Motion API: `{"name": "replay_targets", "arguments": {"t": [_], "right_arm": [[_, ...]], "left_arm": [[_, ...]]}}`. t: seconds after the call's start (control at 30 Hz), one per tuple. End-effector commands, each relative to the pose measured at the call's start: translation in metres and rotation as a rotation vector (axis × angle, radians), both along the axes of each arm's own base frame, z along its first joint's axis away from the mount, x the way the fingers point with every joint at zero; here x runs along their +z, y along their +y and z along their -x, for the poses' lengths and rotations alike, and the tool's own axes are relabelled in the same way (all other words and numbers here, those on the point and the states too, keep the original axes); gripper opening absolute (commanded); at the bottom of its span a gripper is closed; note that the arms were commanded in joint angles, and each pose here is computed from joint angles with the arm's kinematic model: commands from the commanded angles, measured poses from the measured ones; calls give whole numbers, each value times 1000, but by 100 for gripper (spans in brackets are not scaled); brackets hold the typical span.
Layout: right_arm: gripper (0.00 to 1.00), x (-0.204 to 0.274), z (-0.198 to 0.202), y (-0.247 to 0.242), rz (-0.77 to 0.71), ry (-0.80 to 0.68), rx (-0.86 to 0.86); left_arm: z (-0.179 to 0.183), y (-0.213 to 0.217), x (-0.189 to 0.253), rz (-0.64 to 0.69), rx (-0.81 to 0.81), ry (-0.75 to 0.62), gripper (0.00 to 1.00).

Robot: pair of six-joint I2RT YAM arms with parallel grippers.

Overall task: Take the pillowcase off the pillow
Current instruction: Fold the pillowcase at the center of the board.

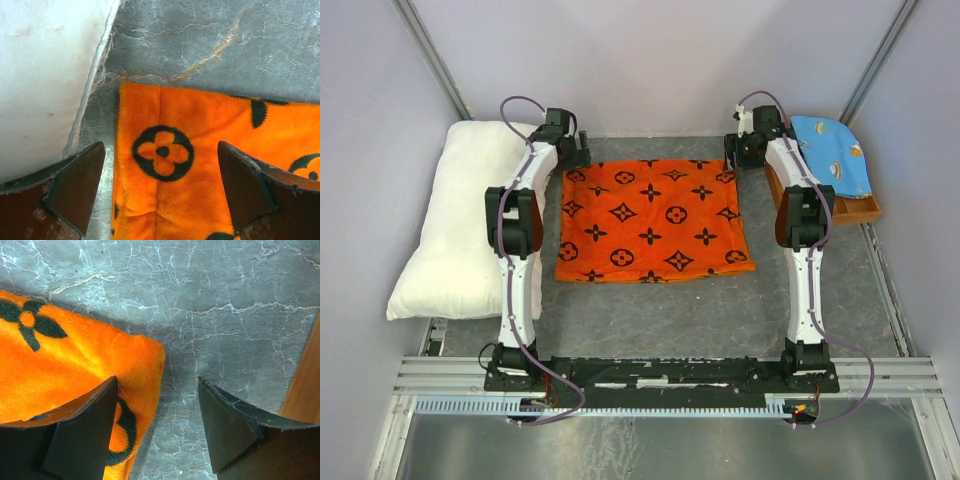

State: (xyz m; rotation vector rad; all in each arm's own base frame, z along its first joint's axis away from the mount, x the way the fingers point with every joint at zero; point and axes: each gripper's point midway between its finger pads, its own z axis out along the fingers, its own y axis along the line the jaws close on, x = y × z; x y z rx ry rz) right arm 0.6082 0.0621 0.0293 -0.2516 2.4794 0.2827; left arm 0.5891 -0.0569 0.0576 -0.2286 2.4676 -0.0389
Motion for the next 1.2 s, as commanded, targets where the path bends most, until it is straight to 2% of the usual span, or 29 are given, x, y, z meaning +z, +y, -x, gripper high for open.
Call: {"name": "replay_targets", "arguments": {"t": [0.0,0.1,0.23,0.33,0.47,0.53,0.67,0.73,1.07,1.17], "right_arm": [[72,-28,19,4,83,100,20],[71,-28,20,11,131,96,34],[67,-28,13,20,122,72,28],[61,-29,9,28,82,68,30],[53,-32,8,29,101,76,27],[43,-35,10,24,121,88,15],[12,-40,14,4,157,112,-29],[2,-41,15,-7,159,121,-46],[1,-33,19,-41,185,123,-44],[1,-29,18,-47,142,121,-57]], "left_arm": [[-11,5,29,-23,-32,-65,99],[-10,6,36,-29,-27,-76,99],[-10,8,41,-40,-27,-83,99],[-9,8,41,-42,-36,-76,99],[-6,8,37,-43,-37,-67,99],[-6,9,34,-48,-34,-66,99],[-6,7,29,-42,-41,-59,99],[-7,4,28,-34,-48,-62,99],[-22,-11,6,13,-87,-81,99],[-23,-15,3,33,-104,-84,99]]}}
